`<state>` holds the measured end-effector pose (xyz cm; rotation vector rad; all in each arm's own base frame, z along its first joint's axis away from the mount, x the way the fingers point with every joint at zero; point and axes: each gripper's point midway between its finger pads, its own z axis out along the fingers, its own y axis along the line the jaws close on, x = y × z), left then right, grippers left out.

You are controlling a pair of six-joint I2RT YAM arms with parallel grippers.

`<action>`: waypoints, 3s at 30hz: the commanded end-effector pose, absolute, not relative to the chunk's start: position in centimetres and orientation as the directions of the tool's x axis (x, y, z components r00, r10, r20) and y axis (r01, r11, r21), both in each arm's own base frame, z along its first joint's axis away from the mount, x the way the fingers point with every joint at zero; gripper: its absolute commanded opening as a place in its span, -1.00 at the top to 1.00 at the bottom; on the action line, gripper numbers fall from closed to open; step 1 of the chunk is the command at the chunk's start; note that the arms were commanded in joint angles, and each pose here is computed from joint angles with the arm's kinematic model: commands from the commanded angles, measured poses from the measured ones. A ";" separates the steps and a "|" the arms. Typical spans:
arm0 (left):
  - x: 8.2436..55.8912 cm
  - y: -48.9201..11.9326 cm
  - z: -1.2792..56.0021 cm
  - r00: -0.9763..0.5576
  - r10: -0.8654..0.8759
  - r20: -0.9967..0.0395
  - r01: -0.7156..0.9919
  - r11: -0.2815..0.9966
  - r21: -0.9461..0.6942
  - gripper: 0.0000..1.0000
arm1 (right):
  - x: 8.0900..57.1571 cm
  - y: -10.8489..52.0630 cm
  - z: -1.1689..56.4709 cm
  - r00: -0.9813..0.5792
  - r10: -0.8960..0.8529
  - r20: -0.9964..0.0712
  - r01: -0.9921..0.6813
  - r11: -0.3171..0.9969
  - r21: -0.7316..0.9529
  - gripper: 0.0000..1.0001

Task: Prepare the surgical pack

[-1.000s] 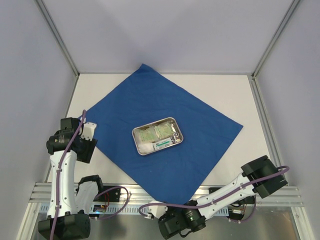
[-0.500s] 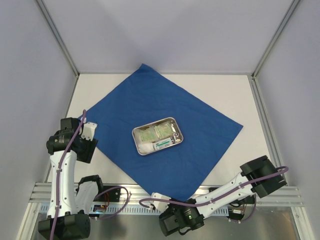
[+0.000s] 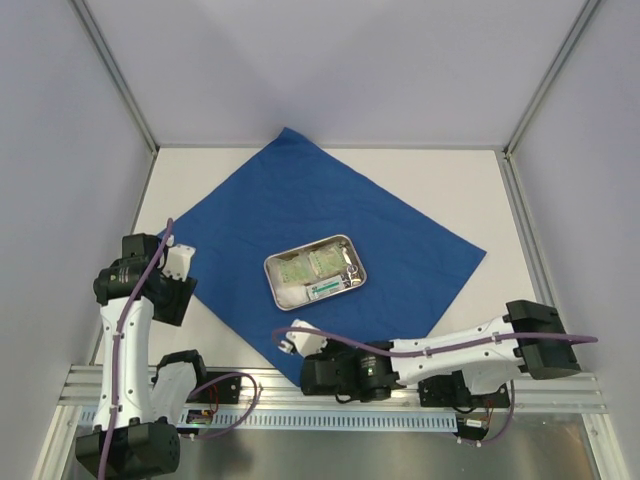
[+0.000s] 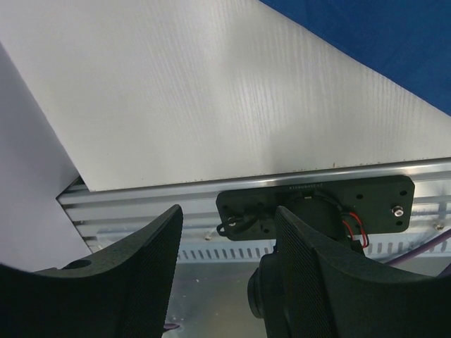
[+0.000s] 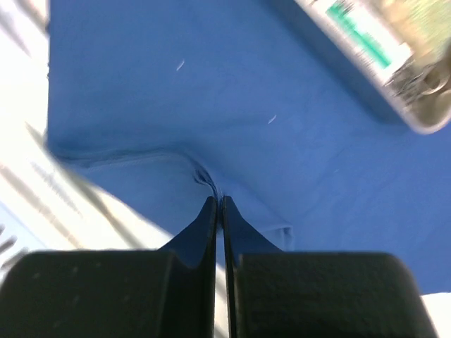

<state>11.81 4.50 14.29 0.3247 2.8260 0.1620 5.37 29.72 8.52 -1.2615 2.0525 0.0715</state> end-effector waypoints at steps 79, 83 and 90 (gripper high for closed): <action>27.5 -10.9 11.7 -0.729 0.633 -0.261 0.684 0.680 -0.263 0.03 | 42.2 23.4 16.3 -0.656 0.098 -0.748 -0.190 0.938 0.290 0.54; 27.0 -12.5 11.1 -0.684 0.685 -0.251 0.729 0.639 -0.244 0.17 | 38.7 21.9 13.0 -0.707 0.083 -0.702 -0.171 0.944 0.284 0.99; 27.8 -11.7 4.4 -0.727 0.684 -0.054 0.673 0.695 -0.252 0.36 | 36.7 20.9 7.6 -0.778 0.075 -0.624 -0.120 0.957 0.264 0.99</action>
